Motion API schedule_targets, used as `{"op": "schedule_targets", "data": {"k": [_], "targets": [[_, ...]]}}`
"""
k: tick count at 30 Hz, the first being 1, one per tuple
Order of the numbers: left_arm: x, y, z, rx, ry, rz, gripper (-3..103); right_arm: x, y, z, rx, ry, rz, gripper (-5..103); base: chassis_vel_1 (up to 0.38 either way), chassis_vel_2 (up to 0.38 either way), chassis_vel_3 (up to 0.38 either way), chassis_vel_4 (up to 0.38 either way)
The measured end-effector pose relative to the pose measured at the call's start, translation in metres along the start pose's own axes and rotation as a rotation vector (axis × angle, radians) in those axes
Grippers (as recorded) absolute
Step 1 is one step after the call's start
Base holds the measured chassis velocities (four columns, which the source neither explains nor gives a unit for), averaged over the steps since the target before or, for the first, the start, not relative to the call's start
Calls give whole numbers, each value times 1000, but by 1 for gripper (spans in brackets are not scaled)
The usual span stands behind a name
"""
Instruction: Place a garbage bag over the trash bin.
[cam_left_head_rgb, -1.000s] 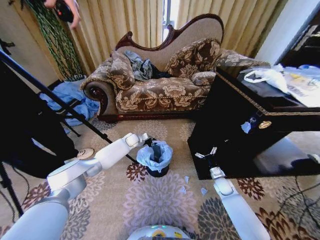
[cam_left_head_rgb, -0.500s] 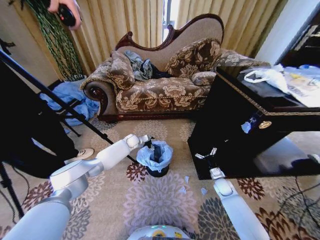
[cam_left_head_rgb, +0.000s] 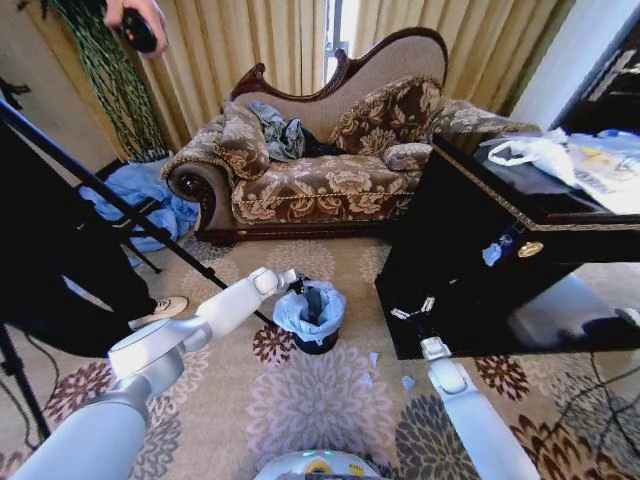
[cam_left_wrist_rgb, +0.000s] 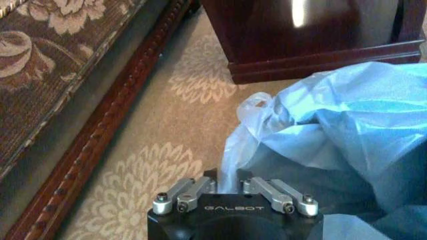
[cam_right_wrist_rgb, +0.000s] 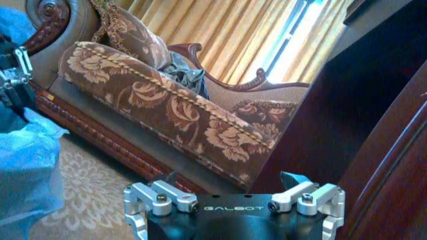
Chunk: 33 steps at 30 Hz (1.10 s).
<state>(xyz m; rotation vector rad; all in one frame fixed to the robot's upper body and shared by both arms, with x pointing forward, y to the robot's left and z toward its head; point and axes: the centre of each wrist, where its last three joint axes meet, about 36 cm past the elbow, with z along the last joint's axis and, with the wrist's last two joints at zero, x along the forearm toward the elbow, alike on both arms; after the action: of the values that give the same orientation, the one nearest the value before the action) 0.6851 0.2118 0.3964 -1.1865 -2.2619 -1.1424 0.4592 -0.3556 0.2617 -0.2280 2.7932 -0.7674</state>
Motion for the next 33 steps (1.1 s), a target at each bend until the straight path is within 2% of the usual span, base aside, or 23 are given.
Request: {"op": "schedule_targets", "data": {"k": [2, 3, 5, 10, 13, 15, 18, 19, 22, 23, 26, 27, 31, 32, 33], "targets": [[0, 4, -1, 9, -9, -13, 9, 0, 0, 0, 2, 0, -1, 100, 0, 0, 0, 0], [0, 4, -1, 9, -9, -13, 9, 0, 0, 0, 2, 0, -1, 100, 0, 0, 0, 0], [-1, 6, -1, 32, -17, -22, 2, 1, 1, 0, 2, 2, -4, 100, 0, 0, 0, 0], [-2, 9, -2, 65, -31, -34, 0, 2, 3, 1, 5, 2, -7, 100, 0, 0, 0, 0], [-4, 12, 1, 126, -41, -44, 0, 3, 3, 1, 7, 1, -8, 100, 0, 0, 0, 0], [-5, 13, 2, 147, -43, -48, 0, 4, 4, 1, 8, 2, -9, 100, 0, 0, 0, 0], [-9, 14, 7, 249, -44, -56, 0, 7, 6, 1, 9, 1, -15, 100, 0, 0, 0, 0], [-9, 14, 7, 249, -44, -56, 0, 7, 6, 1, 9, 1, -15, 100, 0, 0, 0, 0], [-12, 14, 15, 376, -39, -61, 0, 11, 8, 0, 6, -3, -20, 100, 0, 0, 0, 0], [-12, 14, 15, 376, -39, -61, 0, 11, 8, 0, 6, -3, -20, 100, 0, 0, 0, 0], [-17, 11, 25, 554, -31, -55, 0, 16, 12, -1, 4, -6, -31, 100, 0, 0, 0, 0], [-17, 11, 25, 554, -31, -55, 0, 16, 12, -1, 4, -6, -31, 100, 0, 0, 0, 0], [-23, 2, 34, 767, -33, -30, 0, 23, 15, -3, -1, -21, -46, 100, 0, 0, 0, 0], [-23, 2, 34, 767, -33, -30, 0, 23, 15, -3, -1, -21, -46, 100, 0, 0, 0, 0], [-24, -1, 36, 826, -41, -22, 0, 26, 17, -3, -4, -28, -54, 100, 0, 0, 0, 0]]}}
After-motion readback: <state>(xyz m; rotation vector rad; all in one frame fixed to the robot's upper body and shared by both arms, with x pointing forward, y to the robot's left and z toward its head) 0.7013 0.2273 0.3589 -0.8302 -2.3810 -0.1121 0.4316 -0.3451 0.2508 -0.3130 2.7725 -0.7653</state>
